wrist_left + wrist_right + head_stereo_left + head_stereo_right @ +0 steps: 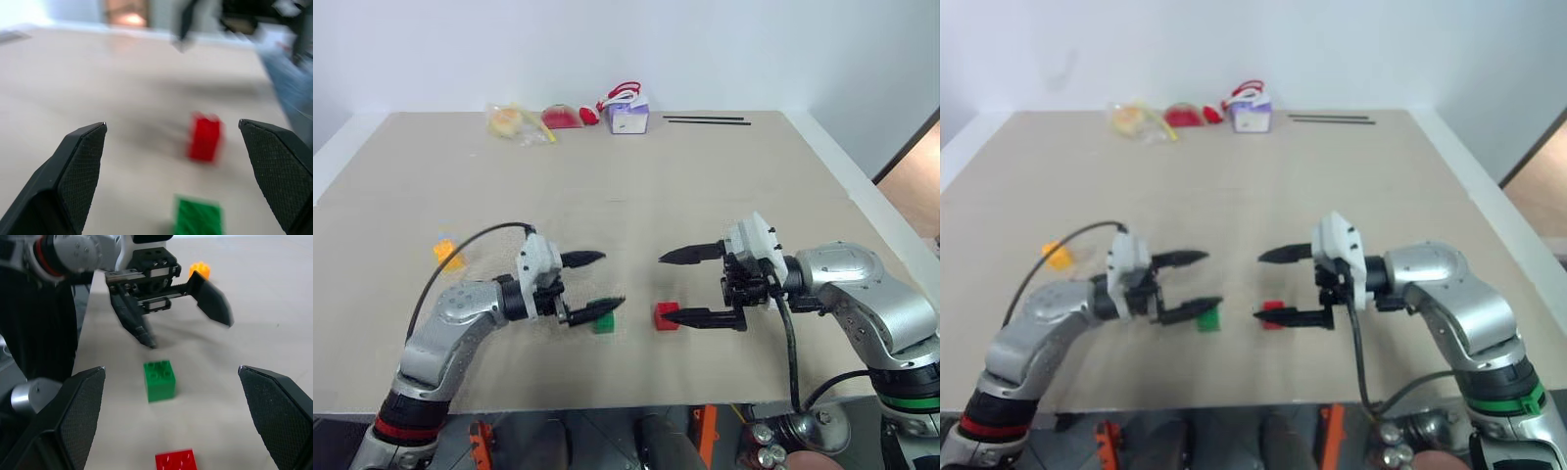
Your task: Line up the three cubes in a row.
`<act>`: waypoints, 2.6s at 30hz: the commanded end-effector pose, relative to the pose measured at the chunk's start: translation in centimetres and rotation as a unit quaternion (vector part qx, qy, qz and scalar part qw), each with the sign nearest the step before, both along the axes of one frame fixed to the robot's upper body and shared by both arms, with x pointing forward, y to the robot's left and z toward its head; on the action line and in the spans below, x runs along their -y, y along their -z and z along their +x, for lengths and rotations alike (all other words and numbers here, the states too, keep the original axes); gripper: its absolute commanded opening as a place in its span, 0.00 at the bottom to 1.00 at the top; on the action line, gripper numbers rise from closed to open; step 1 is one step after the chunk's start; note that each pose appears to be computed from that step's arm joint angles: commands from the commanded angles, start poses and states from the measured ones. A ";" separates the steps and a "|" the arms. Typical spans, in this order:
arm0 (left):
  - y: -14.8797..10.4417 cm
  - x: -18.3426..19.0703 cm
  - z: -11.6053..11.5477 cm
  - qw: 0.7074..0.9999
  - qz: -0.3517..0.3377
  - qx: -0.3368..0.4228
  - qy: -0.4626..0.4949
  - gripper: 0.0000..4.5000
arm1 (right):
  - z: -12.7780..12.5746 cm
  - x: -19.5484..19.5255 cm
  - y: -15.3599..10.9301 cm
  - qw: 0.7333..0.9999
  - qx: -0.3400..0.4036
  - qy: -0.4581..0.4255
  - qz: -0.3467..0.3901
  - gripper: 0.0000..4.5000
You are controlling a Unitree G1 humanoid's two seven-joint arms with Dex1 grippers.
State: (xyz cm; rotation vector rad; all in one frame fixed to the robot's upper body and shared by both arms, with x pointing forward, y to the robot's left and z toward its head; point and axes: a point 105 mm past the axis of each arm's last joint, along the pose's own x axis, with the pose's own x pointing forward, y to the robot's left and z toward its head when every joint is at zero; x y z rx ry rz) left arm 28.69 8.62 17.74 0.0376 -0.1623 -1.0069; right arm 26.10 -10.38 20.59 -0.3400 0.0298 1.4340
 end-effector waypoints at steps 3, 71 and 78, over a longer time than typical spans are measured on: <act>-2.8 -4.2 2.8 0.950 -0.073 0.041 -0.299 1.00 | 0.9 -0.5 -1.6 0.999 0.031 0.010 0.030 1.00; 6.0 -17.4 5.6 0.756 -0.047 -0.086 -0.647 1.00 | 4.1 -3.6 -3.0 0.996 0.047 -0.005 0.077 1.00; 6.2 -17.6 6.0 0.756 -0.046 -0.087 -0.647 1.00 | 4.1 -3.5 -2.9 0.996 0.048 -0.002 0.076 1.00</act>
